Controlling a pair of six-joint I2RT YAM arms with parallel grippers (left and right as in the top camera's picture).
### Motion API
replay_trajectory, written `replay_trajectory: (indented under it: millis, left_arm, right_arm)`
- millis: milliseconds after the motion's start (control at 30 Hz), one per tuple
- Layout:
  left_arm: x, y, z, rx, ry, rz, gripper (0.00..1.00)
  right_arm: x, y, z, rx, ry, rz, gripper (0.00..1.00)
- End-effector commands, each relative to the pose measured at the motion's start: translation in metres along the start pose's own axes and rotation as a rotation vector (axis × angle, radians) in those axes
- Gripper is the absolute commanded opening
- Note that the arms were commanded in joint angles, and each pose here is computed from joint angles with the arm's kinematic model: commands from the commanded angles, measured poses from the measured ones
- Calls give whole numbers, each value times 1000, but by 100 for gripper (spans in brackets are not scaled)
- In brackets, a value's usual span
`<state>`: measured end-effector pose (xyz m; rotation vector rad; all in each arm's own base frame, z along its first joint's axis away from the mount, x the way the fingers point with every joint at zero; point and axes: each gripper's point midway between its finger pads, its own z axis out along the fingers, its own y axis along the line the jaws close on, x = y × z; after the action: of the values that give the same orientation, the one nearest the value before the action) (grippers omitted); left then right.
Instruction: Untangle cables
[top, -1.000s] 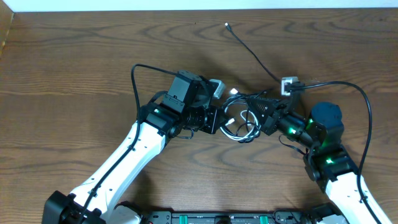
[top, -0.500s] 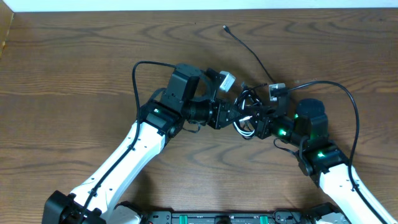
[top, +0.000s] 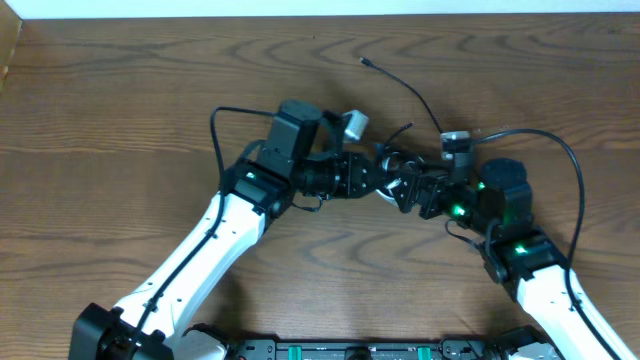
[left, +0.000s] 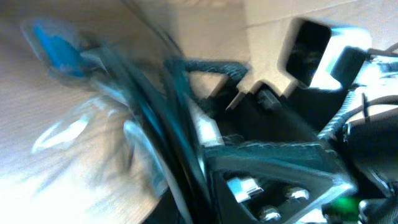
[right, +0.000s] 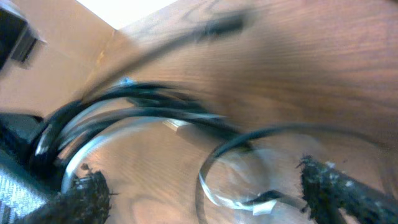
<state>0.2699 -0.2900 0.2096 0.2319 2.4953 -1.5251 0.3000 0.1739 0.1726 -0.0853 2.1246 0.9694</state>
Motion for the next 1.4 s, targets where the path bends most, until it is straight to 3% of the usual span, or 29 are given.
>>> replay_trajectory:
  millis: [0, 200, 300, 367, 433, 533, 867, 967, 1067, 1200, 1367]
  left_arm:
    - [-16, 14, -15, -40, -69, -215, 8]
    - [-29, 28, -36, -27, -99, -324, 8]
    - [-31, 28, -41, -7, -97, -359, 8]
    - [-32, 29, -42, -5, -101, -396, 8]
    - [-32, 29, -42, -4, -102, -429, 8]
    - [-32, 29, -42, -3, -102, -456, 8]
    - [-32, 30, -42, -8, -107, -449, 8]
    - [-32, 30, -42, -8, -107, -449, 8]
    - [-33, 30, -42, -7, -107, -448, 8]
    - [-33, 29, -42, -6, -107, -445, 8]
    - [-33, 29, -42, -6, -107, -445, 8]
  right_arm:
    - [-20, 14, -20, -29, -72, -30, 99]
    - [-26, 4, -52, 33, -119, 41, 99]
    - [-11, -7, -57, 77, -72, 127, 99]
    - [5, -15, -57, 111, -15, 235, 90]
    - [25, -24, -56, 156, 55, 376, 70]
    - [47, -29, -54, 185, 141, 520, 53]
    - [66, -43, -37, 230, 230, 696, 49]
    - [69, -46, -36, 241, 242, 713, 36]
    - [72, -48, -34, 252, 251, 740, 15]
    - [74, -47, -33, 247, 263, 745, 5]
    - [74, -45, -33, 236, 266, 745, 13]
